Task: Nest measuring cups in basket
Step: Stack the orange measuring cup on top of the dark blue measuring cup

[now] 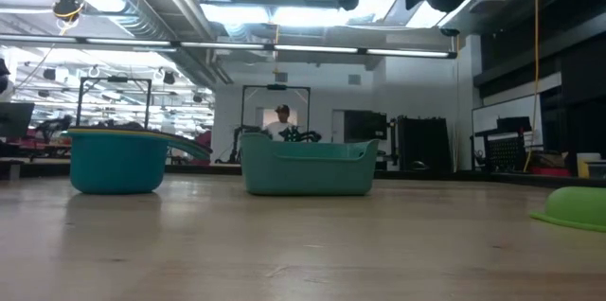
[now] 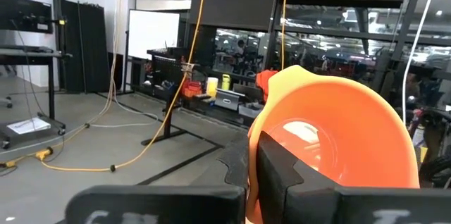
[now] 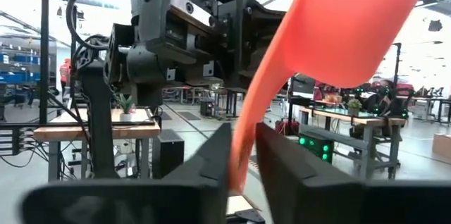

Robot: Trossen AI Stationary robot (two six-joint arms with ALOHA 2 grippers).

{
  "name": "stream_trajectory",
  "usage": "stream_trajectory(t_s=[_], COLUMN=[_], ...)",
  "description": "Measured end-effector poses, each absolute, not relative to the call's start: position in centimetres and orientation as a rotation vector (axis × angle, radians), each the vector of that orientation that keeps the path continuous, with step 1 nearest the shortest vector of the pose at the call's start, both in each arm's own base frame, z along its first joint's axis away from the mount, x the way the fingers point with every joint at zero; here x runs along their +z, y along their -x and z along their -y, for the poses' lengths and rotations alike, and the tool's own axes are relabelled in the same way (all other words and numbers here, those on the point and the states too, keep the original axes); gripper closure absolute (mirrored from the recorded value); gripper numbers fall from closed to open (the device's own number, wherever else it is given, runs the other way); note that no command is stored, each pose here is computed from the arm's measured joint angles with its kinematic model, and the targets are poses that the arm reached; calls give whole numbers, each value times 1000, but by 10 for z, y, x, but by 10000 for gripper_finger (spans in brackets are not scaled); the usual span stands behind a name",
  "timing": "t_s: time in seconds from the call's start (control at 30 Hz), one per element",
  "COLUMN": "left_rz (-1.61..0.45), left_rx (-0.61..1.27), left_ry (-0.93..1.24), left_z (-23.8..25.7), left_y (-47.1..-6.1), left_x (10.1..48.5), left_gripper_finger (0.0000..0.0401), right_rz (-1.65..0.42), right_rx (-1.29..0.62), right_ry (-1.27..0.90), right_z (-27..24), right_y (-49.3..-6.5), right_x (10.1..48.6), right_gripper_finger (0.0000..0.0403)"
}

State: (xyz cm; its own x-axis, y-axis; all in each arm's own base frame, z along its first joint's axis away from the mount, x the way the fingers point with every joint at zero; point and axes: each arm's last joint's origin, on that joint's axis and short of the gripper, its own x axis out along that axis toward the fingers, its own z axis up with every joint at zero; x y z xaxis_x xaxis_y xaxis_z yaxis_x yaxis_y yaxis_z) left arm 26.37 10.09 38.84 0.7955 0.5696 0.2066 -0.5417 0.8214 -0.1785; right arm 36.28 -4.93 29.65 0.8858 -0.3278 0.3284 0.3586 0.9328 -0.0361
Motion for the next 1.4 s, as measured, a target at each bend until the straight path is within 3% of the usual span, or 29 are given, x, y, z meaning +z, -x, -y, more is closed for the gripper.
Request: stream_trajectory(t_s=[0.13, 0.8, 1.1, 1.4], left_rz=[260, 206, 38, -117], left_rx=[608, 600, 609, 624], left_ry=[110, 109, 116, 121], left_z=[-101, -101, -102, -102], left_y=[-263, -264, -266, -265], left_x=[389, 384, 368, 353], left_gripper_finger=[397, 344, 307, 304], right_rz=[324, 226, 9, -217], right_rx=[-370, -356, -362, -407], right_ry=[96, 96, 83, 35], right_z=[50, 50, 51, 68], right_y=[-363, -362, -345, -319], right_x=[297, 293, 298, 298], right_gripper_finger=[390, 397, 397, 397])
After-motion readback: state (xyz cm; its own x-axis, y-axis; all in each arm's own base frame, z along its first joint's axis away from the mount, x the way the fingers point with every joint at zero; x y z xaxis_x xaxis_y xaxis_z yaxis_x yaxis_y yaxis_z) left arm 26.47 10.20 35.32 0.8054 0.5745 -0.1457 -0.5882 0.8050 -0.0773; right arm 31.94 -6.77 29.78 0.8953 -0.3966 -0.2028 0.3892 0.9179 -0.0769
